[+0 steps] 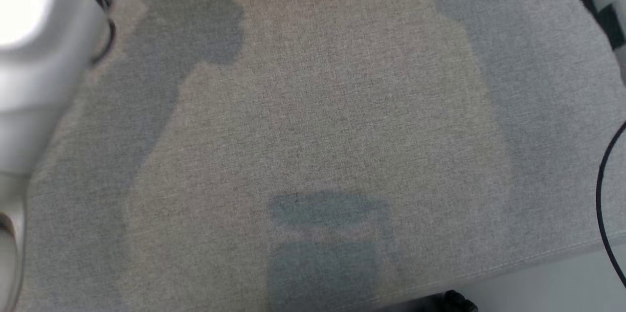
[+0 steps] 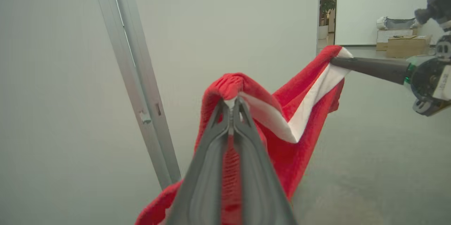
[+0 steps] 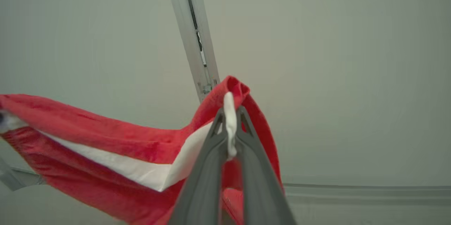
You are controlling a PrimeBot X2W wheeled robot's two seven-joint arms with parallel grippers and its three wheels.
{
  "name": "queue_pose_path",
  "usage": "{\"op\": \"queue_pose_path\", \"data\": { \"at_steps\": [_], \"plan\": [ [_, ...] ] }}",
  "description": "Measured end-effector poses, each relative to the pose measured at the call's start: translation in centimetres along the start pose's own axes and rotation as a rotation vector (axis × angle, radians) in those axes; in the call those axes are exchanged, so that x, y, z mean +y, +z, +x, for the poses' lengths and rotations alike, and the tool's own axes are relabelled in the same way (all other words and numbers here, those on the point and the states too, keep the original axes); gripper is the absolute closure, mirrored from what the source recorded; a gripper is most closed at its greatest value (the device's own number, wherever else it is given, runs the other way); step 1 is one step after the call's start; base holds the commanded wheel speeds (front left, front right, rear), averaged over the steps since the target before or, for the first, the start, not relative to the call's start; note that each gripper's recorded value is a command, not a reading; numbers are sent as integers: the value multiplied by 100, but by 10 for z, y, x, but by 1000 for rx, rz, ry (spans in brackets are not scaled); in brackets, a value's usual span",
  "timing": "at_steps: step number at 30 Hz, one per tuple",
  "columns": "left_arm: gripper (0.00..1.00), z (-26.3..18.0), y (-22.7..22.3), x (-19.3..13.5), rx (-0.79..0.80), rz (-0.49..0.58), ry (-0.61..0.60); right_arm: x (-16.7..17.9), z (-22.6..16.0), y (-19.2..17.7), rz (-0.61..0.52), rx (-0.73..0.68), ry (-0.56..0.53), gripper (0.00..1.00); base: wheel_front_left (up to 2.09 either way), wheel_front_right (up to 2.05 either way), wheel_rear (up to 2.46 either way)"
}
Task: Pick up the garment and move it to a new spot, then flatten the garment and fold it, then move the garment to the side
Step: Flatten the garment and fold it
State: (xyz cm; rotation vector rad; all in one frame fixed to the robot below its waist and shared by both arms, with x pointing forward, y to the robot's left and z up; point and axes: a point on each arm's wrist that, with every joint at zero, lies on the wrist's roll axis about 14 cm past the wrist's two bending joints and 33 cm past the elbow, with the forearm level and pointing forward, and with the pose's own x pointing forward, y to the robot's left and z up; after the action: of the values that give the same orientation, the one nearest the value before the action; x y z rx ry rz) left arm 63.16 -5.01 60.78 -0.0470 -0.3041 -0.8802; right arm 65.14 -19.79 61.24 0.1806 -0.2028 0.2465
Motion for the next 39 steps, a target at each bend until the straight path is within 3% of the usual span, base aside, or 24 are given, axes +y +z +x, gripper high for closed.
{"op": "queue_pose_path", "data": {
  "at_steps": [4, 9, 15, 27, 35, 39],
  "plan": [
    [100, -38, -91, -37, 141, -167, -35, -31, -43, -85, 39, 183, -69, 100, 0, 0, 0],
    [100, -85, -135, -79, 253, -251, -85, -53, -87, -120, 82, 272, -137, 100, 0, 0, 0],
    [100, -111, -131, -111, 276, -288, -115, -71, -129, -117, 112, 296, -201, 100, 0, 0, 0],
    [100, -167, -96, -161, 312, -267, -139, -62, -220, -116, 169, 397, -235, 100, 0, 0, 0],
    [100, -203, -68, -190, 300, -325, -89, -55, -270, -94, 195, 390, -253, 100, 0, 0, 0],
    [100, -222, -58, -217, 313, -335, -129, -56, -295, -82, 157, 401, -250, 100, 0, 0, 0]
  ]
}}
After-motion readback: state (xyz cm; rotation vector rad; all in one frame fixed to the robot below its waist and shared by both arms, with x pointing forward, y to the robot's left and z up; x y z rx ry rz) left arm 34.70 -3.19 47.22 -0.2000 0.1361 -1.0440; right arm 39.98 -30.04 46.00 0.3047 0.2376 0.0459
